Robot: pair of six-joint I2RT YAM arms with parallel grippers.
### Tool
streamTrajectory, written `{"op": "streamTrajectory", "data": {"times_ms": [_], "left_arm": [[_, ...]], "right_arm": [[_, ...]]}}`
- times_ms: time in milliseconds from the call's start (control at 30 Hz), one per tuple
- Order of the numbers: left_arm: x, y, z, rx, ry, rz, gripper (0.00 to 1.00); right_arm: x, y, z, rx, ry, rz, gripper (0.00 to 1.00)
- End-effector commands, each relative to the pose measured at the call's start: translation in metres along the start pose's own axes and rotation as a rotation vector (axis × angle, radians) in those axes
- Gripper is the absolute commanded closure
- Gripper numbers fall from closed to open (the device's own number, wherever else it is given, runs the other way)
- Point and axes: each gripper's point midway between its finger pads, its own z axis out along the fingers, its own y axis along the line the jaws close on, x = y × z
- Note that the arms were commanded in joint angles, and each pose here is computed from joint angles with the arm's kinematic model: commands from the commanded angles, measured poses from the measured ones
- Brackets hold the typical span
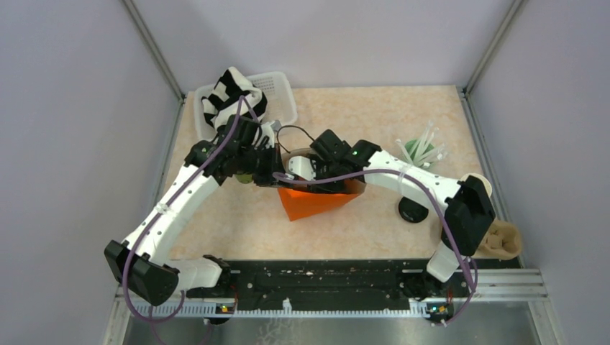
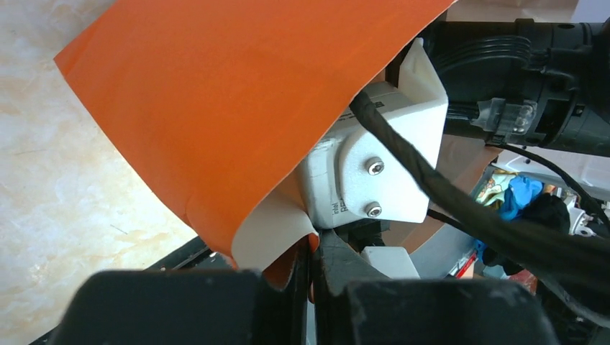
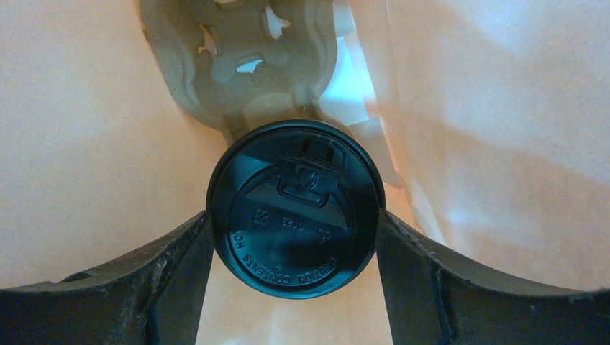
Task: Pack the takeout coffee
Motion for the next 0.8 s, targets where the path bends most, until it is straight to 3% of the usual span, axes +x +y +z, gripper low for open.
{"op": "streamTrajectory", "data": {"times_ms": [0,133,333,500,767], "left_arm": [[-0.016,-0.007,-0.011,-0.008,-0.078,0.029,0.92],[-0.016,-0.004,-0.013,-0.019,-0.088,0.035,0.92],[-0.016,-0.002,-0.015,-0.033,-0.101,0.032,0.93],[-0.016,-0.001,-0.017,-0.04,-0.11,0.028,0.93],[-0.015,-0.001,-0.017,-0.041,-0.119,0.02,0.92]], "right_arm": [[0.047,0.037,0.043,-0.144,0.183,0.061,0.69],[0.071,0.043,0.06,-0.161,0.276,0.062,0.7],[0.091,0.039,0.069,-0.066,0.306,0.069,0.72],[0.067,0.005,0.048,0.095,0.234,0.05,0.71],[0.061,0.009,0.047,0.04,0.227,0.018,0.66]]}}
